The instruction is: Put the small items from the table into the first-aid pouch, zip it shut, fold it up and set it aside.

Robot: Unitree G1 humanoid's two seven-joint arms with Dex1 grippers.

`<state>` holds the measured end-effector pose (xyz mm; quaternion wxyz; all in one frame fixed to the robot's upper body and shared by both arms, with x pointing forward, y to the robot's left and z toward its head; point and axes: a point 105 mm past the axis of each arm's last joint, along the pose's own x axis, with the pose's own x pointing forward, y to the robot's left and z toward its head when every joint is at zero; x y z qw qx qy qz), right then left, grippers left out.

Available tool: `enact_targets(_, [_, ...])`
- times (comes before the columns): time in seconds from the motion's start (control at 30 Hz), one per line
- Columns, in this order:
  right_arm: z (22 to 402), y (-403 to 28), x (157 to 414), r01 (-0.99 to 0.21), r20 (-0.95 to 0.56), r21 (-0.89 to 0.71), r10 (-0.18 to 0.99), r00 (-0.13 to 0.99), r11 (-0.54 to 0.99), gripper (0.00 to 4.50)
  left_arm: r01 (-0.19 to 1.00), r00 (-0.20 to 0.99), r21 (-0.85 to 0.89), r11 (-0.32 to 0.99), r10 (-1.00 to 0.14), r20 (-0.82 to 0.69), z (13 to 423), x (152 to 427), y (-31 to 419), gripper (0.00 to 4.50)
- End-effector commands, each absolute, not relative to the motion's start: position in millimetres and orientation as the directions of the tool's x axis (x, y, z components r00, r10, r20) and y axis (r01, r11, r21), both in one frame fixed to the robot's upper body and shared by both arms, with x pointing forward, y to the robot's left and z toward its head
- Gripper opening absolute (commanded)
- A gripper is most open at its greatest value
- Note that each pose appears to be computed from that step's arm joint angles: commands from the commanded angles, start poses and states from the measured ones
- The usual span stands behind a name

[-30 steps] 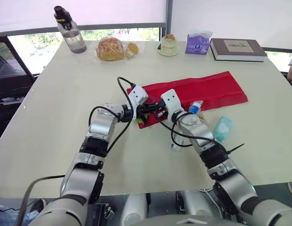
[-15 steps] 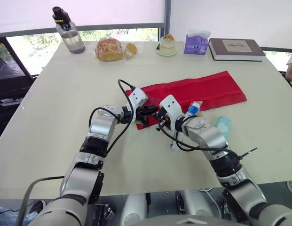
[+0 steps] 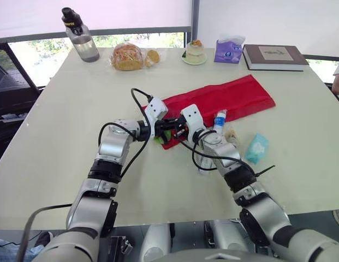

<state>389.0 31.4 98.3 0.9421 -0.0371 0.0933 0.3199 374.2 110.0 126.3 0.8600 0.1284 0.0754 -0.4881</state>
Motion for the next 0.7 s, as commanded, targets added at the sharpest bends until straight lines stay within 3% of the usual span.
enact_targets(0.03, [131.2,33.1,397.0,-0.588,-0.052,-0.011,0.587,0.808,0.809,0.11,0.889,0.457,0.115,0.443,-0.844,-0.28,116.9,363.3,102.2,0.0])
enact_targets(0.2, [124.2,33.3,391.0,-0.608,-0.058,-0.018,0.606,0.793,0.794,0.11,0.886,0.463,0.121,0.447,-0.838,-0.288,115.4,363.7,104.7,0.0])
enact_targets(0.37, [124.6,19.2,368.3,-0.708,-0.1,-0.077,0.701,0.706,0.702,0.11,0.869,0.494,0.194,0.454,-0.806,-0.327,116.0,371.6,119.1,0.0])
enact_targets(0.7, [152.2,-35.2,327.5,-0.767,-0.052,-0.067,0.765,0.641,0.638,0.11,0.821,0.562,0.398,0.409,-0.701,-0.44,119.1,384.9,164.7,0.0])
